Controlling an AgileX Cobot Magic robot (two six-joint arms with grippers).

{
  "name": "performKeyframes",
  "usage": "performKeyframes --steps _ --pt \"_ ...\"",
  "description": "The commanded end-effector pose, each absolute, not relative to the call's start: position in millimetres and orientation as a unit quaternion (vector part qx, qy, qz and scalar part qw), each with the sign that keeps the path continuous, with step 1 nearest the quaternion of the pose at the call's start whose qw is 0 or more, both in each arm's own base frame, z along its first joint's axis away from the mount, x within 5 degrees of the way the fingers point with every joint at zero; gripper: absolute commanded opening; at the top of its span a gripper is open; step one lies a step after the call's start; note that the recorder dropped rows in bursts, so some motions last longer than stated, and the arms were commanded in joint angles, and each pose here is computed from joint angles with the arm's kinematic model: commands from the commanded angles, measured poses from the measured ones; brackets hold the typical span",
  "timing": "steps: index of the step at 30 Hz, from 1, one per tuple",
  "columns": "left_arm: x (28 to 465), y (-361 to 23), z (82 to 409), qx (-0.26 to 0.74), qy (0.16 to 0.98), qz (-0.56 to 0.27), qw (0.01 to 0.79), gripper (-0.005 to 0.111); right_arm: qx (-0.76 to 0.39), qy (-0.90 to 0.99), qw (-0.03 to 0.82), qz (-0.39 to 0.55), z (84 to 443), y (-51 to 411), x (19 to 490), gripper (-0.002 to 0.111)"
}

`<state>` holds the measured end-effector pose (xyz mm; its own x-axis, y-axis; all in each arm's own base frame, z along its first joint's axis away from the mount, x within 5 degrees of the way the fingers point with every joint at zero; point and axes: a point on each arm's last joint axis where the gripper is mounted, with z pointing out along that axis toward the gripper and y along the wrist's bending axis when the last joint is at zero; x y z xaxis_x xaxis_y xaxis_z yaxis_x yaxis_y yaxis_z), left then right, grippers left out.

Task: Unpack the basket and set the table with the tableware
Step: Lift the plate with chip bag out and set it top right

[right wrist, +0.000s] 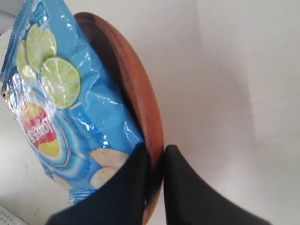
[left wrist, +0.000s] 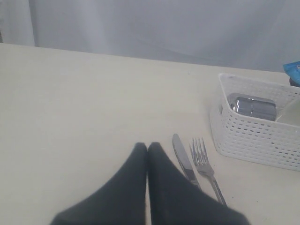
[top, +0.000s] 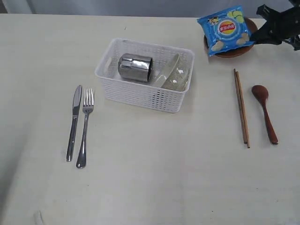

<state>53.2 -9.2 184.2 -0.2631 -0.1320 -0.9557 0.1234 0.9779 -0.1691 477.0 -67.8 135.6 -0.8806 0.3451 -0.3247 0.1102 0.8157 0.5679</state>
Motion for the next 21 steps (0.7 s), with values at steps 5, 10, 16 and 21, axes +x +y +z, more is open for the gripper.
performKeyframes --steps 5,10,16,21 --pt "53 -9 184 -0.004 0.784 -0.107 0.612 0.000 0.210 0.914 0.191 0.290 115 -72 481 0.000" --pt "53 -9 184 -0.004 0.784 -0.107 0.612 0.000 0.208 0.919 0.185 0.280 107 -73 480 0.000" --pt "53 -9 184 -0.004 0.784 -0.107 0.612 0.000 0.187 0.927 0.180 0.270 110 -74 478 0.052" --pt "53 -9 184 -0.004 0.784 -0.107 0.612 0.000 0.129 0.927 0.221 0.274 170 -75 489 0.054"
